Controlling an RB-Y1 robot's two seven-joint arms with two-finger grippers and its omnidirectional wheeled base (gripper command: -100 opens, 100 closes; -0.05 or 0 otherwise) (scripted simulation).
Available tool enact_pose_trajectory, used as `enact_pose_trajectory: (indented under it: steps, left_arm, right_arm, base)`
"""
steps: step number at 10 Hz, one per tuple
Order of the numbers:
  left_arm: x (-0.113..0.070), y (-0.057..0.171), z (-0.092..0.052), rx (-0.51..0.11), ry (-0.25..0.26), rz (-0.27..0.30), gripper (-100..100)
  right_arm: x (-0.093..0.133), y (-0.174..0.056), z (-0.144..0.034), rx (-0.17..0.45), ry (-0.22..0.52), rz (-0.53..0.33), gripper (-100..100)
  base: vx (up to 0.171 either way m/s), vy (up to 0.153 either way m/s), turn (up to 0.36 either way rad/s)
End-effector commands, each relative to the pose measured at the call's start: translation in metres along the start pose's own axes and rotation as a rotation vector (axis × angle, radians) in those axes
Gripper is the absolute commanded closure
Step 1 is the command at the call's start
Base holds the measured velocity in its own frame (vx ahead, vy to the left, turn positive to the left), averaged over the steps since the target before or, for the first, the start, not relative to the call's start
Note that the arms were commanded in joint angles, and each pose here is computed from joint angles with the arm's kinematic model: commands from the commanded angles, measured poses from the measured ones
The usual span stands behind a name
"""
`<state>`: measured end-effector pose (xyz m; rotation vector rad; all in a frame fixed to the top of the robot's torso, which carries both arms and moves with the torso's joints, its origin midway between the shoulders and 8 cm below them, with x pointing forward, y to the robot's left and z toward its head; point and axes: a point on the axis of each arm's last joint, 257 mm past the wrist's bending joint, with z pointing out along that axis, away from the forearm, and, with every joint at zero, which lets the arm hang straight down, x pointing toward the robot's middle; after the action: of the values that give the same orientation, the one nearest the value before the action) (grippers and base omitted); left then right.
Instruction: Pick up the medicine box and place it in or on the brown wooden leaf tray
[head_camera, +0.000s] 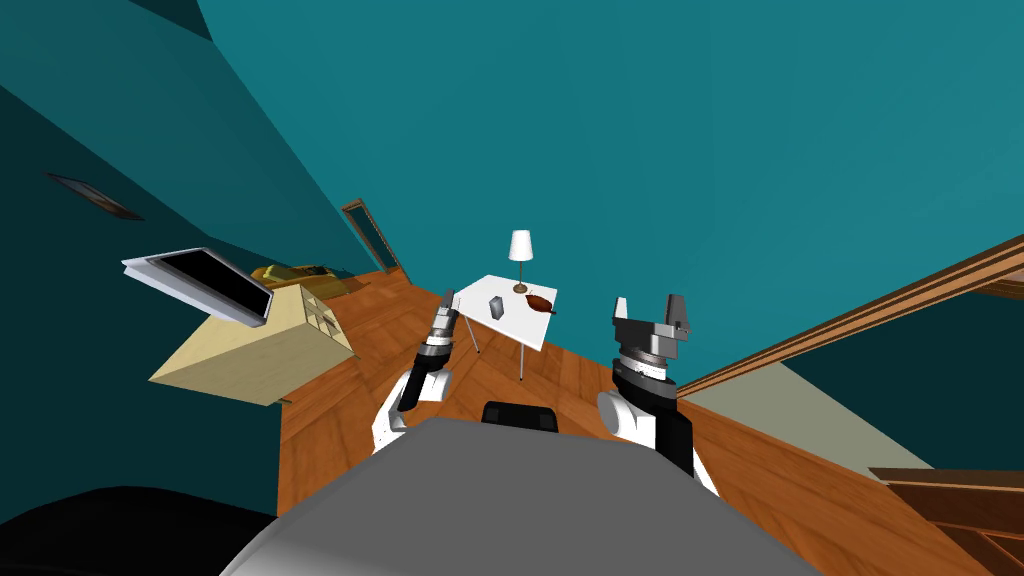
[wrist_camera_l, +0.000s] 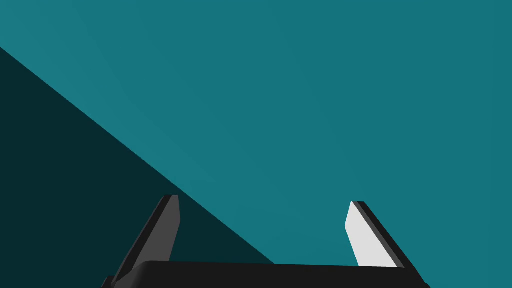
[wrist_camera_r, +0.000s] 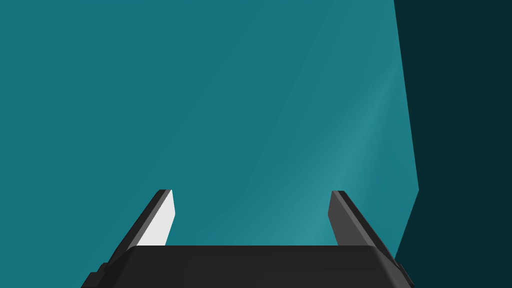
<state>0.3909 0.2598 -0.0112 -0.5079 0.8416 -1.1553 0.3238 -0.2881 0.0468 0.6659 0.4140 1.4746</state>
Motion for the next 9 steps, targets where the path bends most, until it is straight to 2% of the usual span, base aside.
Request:
enact_pose_trajectory:
  steps: [1, 9]
  left_arm:
    - [0.011, 0.007, 0.003, 0.000, 0.022, 0.052, -100]
    - [0.074, 0.056, 0.012, -0.018, 0.154, 0.301, -100]
  right_arm:
    - [0.000, 0.000, 0.000, 0.000, 0.000, 0.000, 0]
    - [0.000, 0.000, 0.000, 0.000, 0.000, 0.000, 0]
  base:
    - [0.007, 0.114, -0.035]
    - [0.008, 0.089, -0.031]
